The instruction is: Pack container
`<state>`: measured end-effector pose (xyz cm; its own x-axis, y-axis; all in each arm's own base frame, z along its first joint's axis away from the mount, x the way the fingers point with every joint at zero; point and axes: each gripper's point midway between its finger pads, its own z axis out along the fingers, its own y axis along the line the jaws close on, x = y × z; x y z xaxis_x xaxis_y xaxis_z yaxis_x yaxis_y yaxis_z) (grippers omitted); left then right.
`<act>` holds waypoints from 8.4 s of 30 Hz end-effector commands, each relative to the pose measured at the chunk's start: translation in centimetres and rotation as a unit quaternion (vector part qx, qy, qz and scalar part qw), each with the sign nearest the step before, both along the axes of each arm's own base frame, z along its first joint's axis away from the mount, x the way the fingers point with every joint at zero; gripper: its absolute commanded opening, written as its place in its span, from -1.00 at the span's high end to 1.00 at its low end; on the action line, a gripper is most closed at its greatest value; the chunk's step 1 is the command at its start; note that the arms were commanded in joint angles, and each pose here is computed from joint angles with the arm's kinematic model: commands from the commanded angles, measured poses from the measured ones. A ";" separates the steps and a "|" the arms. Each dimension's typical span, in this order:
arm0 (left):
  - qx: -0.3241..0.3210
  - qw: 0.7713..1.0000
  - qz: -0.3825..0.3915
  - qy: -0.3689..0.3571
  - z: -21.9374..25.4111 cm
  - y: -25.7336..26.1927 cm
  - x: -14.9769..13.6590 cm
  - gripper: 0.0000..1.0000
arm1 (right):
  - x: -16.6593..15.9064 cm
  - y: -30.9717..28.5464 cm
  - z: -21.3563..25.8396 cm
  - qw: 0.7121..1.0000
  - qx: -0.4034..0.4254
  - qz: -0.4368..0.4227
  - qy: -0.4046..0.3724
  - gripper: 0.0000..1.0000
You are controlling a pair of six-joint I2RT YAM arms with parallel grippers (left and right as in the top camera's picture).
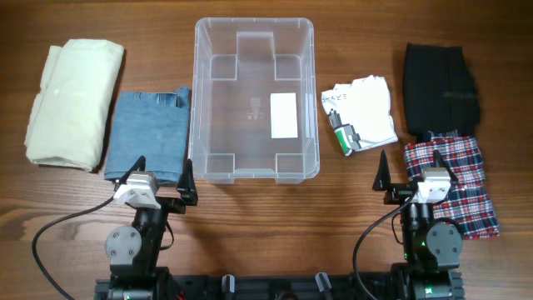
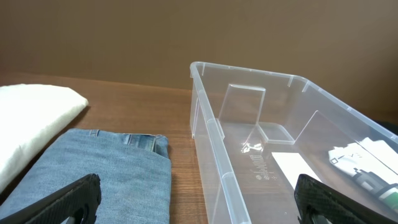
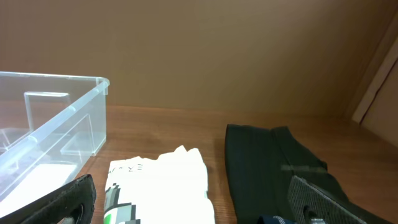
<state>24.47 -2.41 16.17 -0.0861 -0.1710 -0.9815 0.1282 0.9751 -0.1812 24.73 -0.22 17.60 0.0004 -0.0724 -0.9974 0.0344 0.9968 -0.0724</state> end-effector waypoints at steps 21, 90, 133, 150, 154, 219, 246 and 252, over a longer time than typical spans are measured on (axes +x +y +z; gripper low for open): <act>0.011 1.000 -0.004 -0.004 -0.1 -0.1 0.0 -0.99 | 0.0 -0.2 0.2 1.000 0.005 -0.004 -0.004 -0.99; 0.028 0.938 0.275 0.207 21.3 12.4 5.6 -1.00 | 0.0 -0.2 0.2 1.000 0.005 -0.004 -0.004 -1.00; -0.069 0.902 0.194 0.379 -9.2 35.3 15.1 -1.00 | 0.0 -0.2 0.2 1.000 0.005 -0.004 -0.004 -0.99; -0.120 0.891 0.141 0.414 -15.0 33.2 15.1 -1.00 | 0.0 -0.2 0.2 1.000 0.004 -0.004 -0.004 -1.00; -0.196 0.870 0.110 0.438 -15.5 30.3 14.1 -0.99 | 0.0 -0.2 0.2 1.000 0.005 -0.004 -0.004 -0.99; -0.044 0.896 0.052 0.439 -16.6 28.5 17.1 0.42 | 0.0 -0.2 0.2 1.000 0.004 -0.004 -0.004 -0.99; -0.060 0.967 0.118 0.218 4.9 28.4 20.8 0.92 | 0.0 -0.2 0.2 1.000 0.005 -0.004 -0.004 -0.99; -0.065 0.985 0.069 0.145 12.9 22.8 21.6 0.92 | 0.0 -0.2 0.2 1.000 0.004 -0.004 -0.004 -0.99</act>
<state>45.50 25.31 20.88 -0.4400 -0.3513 -0.8264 -0.2308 0.9336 -0.2740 24.73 -0.22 17.66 0.0026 -0.0723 -0.9974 0.0346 0.9968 -0.0722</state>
